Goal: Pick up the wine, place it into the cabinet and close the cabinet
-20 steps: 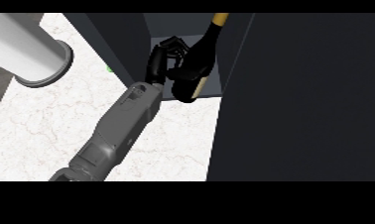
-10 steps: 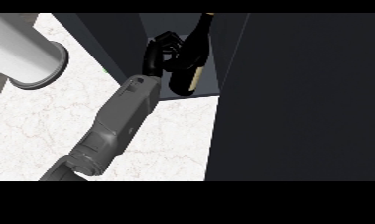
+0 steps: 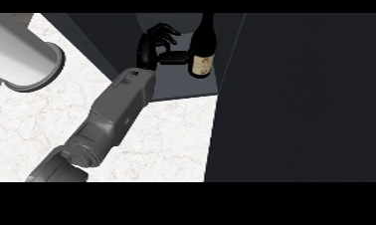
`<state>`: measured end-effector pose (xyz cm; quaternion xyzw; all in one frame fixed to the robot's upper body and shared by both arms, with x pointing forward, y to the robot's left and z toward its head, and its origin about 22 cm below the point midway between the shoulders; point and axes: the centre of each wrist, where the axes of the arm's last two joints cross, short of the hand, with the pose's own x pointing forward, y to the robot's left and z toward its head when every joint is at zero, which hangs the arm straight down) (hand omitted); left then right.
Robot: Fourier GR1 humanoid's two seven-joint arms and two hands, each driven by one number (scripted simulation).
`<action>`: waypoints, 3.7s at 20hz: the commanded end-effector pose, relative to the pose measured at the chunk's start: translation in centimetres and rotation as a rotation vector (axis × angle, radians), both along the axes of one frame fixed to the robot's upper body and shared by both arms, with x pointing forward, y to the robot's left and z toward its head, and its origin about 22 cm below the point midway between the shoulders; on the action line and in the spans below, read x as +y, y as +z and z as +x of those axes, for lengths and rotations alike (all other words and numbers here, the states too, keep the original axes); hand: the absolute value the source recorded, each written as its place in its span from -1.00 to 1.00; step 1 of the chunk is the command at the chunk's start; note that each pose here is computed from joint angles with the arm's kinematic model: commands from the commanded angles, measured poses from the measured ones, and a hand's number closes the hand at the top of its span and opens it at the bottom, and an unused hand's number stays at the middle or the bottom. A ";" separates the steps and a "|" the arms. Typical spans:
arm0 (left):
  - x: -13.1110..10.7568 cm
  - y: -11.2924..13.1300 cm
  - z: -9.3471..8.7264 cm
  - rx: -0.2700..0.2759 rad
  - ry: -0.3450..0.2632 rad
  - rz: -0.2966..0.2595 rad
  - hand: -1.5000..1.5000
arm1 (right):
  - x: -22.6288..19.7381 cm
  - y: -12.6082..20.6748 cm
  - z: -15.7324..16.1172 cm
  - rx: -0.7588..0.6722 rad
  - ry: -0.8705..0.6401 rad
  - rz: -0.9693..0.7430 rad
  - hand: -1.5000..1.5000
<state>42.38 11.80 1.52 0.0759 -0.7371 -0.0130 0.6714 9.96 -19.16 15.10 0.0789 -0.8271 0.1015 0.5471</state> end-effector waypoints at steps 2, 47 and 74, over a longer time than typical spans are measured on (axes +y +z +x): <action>2.3 0.6 0.7 -0.042 0.045 0.079 -1.00 | -0.2 2.1 -1.8 0.014 0.078 0.082 -1.00; -3.2 4.2 1.0 -0.150 -0.344 -0.295 -1.00 | -1.7 4.0 -3.4 0.017 -0.001 0.062 -1.00; -0.5 -2.3 -14.8 -0.085 -0.386 -0.507 -1.00 | -2.1 3.7 -3.8 0.039 -0.024 0.022 -1.00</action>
